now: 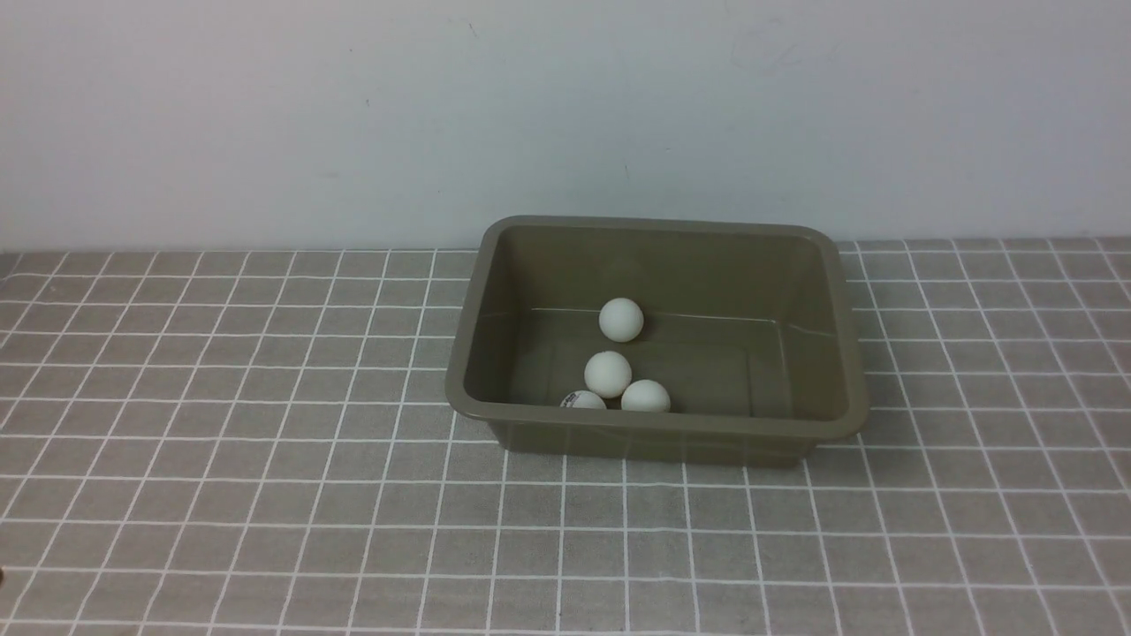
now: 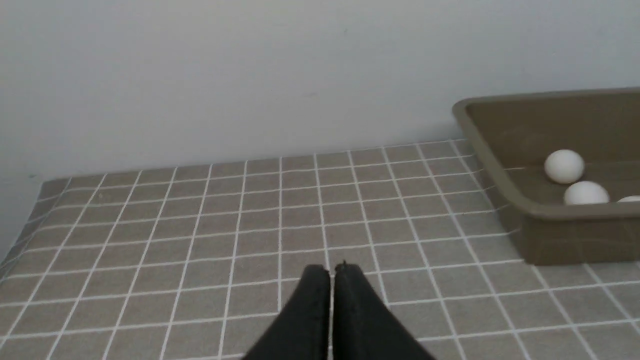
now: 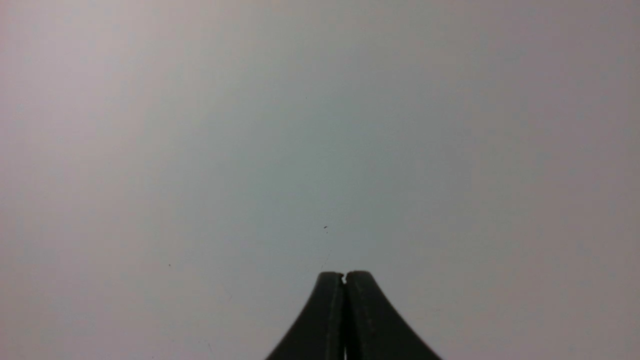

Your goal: Put the table tennis balls into the box on the grey coffee tablecloth.

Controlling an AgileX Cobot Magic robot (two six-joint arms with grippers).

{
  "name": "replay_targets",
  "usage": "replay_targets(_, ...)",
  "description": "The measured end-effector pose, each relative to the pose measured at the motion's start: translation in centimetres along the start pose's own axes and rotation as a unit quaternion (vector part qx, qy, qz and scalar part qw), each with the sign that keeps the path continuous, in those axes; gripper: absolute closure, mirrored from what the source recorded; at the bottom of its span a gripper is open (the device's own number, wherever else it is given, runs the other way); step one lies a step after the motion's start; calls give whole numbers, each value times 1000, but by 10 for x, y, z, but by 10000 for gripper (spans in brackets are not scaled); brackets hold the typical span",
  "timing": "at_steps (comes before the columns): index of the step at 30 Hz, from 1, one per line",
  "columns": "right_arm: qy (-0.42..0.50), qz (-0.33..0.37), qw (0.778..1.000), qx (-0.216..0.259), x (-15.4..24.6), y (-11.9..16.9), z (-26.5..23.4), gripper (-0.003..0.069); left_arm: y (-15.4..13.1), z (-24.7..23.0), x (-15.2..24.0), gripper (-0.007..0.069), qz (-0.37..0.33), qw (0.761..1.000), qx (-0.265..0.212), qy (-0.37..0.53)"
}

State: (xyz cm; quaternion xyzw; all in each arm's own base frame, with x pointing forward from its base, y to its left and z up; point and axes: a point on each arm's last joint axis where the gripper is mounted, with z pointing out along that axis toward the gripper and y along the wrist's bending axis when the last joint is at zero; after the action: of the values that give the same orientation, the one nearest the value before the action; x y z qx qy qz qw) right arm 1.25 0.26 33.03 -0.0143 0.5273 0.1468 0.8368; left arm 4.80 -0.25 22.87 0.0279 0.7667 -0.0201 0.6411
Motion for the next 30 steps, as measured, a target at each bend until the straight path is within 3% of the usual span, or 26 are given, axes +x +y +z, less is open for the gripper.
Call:
replay_targets(4, 0, 0, 1000, 0, 0, 0, 0, 672, 1, 13, 43, 630, 6, 999, -20, 27)
replay_targets(8, 0, 0, 1000, 0, 0, 0, 0, 672, 0, 15, 55, 630, 5, 998, -20, 55)
replay_targets(30, 1, 0, 1000, 0, 0, 0, 0, 672, 0, 15, 56, 630, 5, 998, -19, 61)
